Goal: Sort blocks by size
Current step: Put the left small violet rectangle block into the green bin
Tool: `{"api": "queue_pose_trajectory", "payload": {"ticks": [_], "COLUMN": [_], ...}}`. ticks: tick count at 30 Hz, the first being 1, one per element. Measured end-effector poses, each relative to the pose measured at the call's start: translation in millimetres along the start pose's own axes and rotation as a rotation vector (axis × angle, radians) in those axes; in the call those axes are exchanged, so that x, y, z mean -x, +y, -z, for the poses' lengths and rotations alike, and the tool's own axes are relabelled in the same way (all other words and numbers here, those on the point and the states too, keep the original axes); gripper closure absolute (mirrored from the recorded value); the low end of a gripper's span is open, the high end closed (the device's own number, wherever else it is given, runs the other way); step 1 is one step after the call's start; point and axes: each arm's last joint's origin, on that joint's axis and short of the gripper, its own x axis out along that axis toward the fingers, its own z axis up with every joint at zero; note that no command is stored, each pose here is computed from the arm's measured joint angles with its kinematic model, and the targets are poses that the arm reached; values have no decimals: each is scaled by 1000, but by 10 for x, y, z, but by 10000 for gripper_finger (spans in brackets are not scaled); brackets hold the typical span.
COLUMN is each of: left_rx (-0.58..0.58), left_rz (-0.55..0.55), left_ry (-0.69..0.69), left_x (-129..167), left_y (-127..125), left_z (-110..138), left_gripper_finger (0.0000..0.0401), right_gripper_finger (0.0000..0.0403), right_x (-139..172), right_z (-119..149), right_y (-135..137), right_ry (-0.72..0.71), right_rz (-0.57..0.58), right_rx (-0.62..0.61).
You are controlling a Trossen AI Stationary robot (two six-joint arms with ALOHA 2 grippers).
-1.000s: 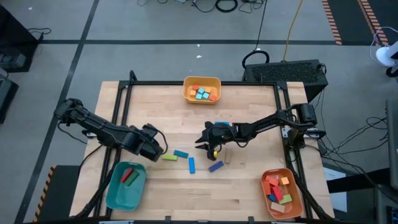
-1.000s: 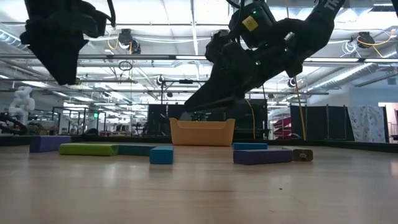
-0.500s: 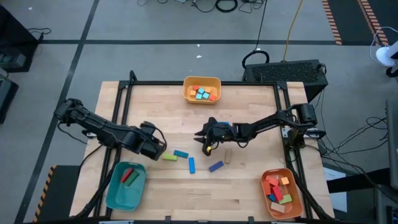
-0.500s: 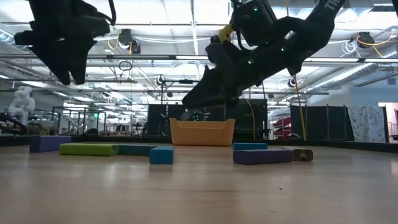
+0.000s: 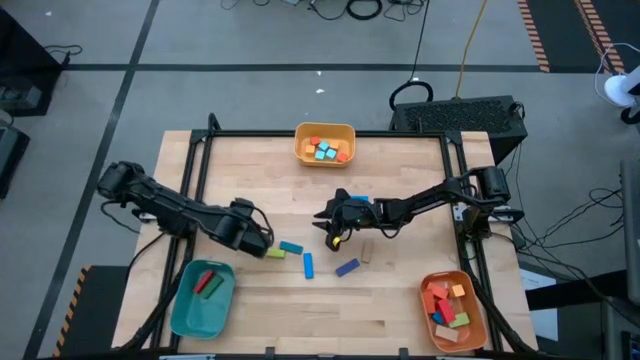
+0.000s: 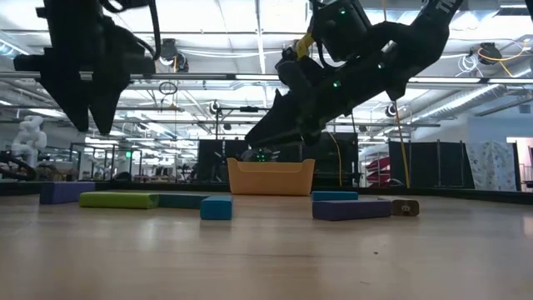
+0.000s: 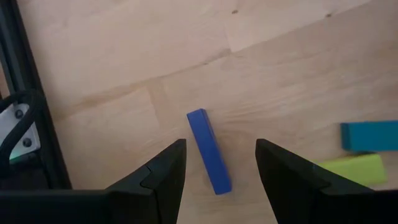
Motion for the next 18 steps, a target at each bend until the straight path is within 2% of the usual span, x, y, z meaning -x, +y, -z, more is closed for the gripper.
{"api": "queue_pose_trajectory", "payload": {"ticks": [6, 9, 18], "left_rx": [-1, 13, 4], "left_rz": [-52, -72, -81], "left_ry": [10, 60, 70], "left_x": [-119, -168, -200], "left_y": [-78, -102, -106], "left_z": [4, -12, -47], "left_gripper_finger": [208, 208, 208], "right_gripper_finger": [305, 305, 305], "right_x": [-2, 1, 4], "right_z": [1, 5, 14], "right_y": [-14, 3, 27], "right_ry": [3, 4, 9], "right_rz": [6, 1, -9], "right_rx": [-2, 0, 4]}}
